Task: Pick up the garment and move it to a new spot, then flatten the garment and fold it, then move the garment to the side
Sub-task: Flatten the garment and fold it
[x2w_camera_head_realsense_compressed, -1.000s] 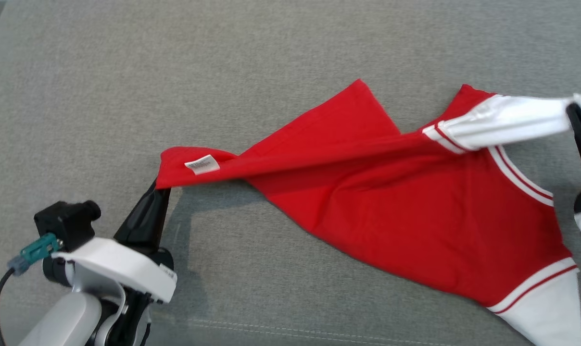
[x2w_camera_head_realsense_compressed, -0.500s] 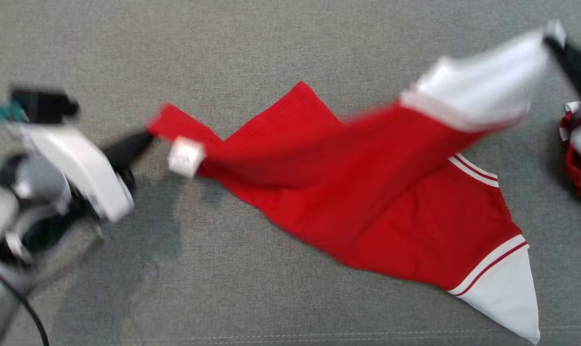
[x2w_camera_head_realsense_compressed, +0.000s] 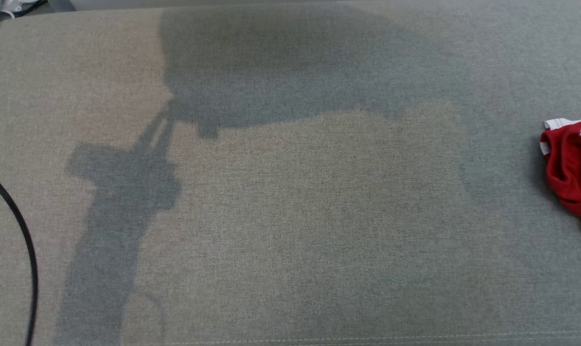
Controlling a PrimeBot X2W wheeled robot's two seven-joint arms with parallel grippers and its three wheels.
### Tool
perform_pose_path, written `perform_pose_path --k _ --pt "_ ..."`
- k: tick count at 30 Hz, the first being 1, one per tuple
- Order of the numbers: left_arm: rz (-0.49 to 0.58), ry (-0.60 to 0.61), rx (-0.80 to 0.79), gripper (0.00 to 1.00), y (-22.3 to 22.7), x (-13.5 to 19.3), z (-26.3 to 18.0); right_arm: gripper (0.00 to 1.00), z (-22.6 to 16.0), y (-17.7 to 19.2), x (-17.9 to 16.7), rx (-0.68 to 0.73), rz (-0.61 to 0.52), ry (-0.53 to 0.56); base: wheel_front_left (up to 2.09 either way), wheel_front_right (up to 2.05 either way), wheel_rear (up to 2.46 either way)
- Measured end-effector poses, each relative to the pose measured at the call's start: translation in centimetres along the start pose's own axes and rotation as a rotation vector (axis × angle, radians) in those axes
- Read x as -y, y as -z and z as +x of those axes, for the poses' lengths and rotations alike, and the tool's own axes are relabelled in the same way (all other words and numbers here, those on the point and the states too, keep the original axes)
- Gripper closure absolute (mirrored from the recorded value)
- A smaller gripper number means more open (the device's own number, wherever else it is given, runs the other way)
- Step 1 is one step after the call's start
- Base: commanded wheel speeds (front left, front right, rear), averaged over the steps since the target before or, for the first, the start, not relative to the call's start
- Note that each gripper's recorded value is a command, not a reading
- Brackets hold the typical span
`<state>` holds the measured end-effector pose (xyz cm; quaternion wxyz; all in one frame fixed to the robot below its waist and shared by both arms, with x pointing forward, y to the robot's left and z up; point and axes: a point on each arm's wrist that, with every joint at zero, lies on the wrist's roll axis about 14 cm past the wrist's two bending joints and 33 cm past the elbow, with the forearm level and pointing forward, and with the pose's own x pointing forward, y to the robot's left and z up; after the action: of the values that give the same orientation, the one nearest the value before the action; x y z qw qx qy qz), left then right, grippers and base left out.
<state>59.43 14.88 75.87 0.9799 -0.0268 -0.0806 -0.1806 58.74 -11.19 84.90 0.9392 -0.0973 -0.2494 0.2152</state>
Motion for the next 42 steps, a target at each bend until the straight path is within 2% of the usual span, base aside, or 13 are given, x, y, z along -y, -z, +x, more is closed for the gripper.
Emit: perform_pose_path --k 2,5,8,11,14,20,27,33,36,42 --pt "-0.046 -0.026 -0.066 1.00 6.0 -0.7 -1.1 1.00 -1.3 5.4 -1.6 -0.098 0.062 -0.048 0.00 0.00 0.00" --pt "-0.125 -0.106 -0.187 1.00 15.9 -1.4 -4.6 1.00 -5.4 14.5 -4.1 -0.263 0.223 -0.078 0.00 0.00 0.00" --pt "-0.230 -0.200 -0.271 1.00 24.0 -0.8 -8.9 1.00 -11.4 23.0 -7.8 -0.436 0.397 -0.086 0.00 0.00 0.00" --pt "-0.291 -0.259 -0.380 1.00 29.8 0.6 -13.5 1.00 -18.2 28.4 -13.4 -0.597 0.591 -0.102 0.00 0.00 0.00" --pt "-0.303 -0.287 -0.414 1.00 31.6 1.0 -15.9 1.00 -21.6 29.2 -16.1 -0.623 0.731 -0.075 0.00 0.00 0.00" --pt "-0.288 -0.319 -0.407 1.00 31.2 1.0 -18.8 1.00 -25.2 27.5 -15.6 -0.581 0.844 0.030 0.00 0.00 0.00" --pt "-0.306 -0.364 -0.429 1.00 30.1 2.2 -22.6 1.00 -30.4 26.3 -14.7 -0.585 0.904 0.172 0.00 0.00 0.00" --pt "-0.339 -0.397 -0.467 1.00 29.8 3.1 -25.2 1.00 -34.2 25.2 -15.9 -0.599 0.958 0.256 0.00 0.00 0.00" --pt "-0.353 -0.409 -0.479 1.00 29.7 3.5 -26.2 1.00 -35.5 24.8 -16.4 -0.612 0.975 0.285 0.00 0.00 0.00" --pt "-0.387 -0.446 -0.513 1.00 29.9 4.3 -28.2 1.00 -37.2 24.1 -18.2 -0.675 0.976 0.277 0.00 0.00 0.00"
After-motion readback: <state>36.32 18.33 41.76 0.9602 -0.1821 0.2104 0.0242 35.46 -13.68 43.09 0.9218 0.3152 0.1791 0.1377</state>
